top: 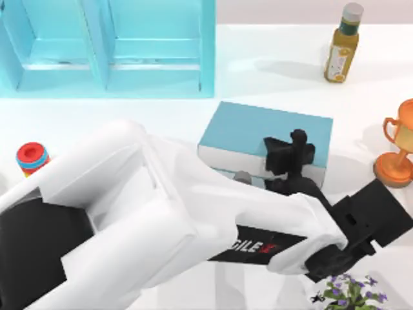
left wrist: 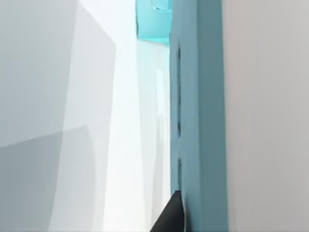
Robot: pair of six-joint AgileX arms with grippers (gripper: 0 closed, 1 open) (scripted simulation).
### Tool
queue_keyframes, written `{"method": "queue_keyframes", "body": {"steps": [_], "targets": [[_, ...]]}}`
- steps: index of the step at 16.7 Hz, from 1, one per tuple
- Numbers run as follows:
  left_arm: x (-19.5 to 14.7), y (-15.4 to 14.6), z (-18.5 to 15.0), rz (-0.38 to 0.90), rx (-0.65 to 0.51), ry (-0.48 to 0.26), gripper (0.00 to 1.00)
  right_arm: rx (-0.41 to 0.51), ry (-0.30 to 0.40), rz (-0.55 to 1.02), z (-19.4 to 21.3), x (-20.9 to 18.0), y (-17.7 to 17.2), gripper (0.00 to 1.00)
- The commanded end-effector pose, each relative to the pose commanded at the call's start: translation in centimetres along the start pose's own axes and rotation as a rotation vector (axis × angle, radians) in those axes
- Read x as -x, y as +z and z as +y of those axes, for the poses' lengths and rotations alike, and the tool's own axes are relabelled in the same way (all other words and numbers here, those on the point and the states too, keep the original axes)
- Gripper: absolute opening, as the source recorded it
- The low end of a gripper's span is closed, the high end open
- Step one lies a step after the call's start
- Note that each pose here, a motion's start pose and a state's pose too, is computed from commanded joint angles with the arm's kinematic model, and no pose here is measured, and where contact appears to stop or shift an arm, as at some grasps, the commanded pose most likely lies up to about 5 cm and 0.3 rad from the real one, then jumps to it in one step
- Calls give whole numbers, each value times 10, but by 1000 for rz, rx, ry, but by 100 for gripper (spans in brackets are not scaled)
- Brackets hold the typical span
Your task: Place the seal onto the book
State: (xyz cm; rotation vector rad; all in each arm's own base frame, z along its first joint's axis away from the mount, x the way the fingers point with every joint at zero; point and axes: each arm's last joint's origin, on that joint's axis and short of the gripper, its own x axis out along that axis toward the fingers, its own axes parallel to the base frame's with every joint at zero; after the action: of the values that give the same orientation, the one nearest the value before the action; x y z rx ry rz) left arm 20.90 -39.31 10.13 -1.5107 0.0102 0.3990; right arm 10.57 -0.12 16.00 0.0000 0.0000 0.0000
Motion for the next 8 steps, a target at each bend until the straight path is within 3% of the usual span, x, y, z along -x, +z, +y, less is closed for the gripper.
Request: {"method": "queue_keyframes", "body": {"steps": [1,8], "targets": [[0,0,0,0,0,0,0,0,0,0,0,0,0,100],[0,0,0,0,0,0,53,0,0,0,0,0,0,100]]}}
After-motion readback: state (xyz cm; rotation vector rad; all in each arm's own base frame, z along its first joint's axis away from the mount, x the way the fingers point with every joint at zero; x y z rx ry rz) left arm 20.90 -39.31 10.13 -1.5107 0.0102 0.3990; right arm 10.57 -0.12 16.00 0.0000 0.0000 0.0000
